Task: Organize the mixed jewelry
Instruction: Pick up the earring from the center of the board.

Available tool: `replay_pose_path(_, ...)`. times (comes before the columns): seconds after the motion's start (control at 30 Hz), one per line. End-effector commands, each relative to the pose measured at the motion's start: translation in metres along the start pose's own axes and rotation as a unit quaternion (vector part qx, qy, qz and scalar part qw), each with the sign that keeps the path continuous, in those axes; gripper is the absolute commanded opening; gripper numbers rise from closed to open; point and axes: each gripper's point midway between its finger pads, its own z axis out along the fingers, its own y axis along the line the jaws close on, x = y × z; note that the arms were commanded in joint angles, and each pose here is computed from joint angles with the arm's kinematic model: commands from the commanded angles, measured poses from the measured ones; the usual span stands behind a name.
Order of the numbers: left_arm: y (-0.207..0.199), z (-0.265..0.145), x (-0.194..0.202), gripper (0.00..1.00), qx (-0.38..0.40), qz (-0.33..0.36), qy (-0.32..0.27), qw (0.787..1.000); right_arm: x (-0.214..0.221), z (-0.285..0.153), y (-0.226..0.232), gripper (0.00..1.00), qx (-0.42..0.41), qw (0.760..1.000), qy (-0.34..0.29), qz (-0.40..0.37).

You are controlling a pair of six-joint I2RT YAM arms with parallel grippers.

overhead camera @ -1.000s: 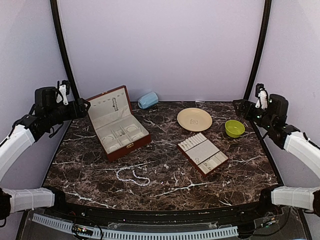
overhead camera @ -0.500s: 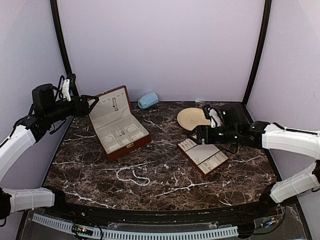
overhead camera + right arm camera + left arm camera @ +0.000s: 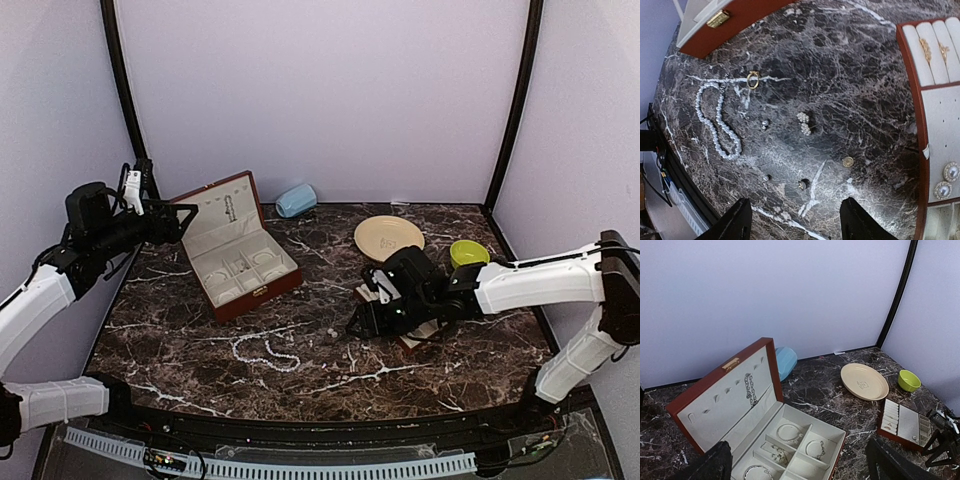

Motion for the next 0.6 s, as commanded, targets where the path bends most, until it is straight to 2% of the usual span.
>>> replay_pose_path(0.0,0.000,-0.006,-0.006,0.96,-0.008,0.022,-0.020,1.000,0.000,0.014,0.004,0.57,0.028,1.000,0.001,0.000)
replay_pose_path(0.57,0.002,-0.002,-0.001,0.96,-0.009,0.018,-0.011,1.000,0.029,0.053,-0.003,0.28,0.071,0.996,0.050,-0.036)
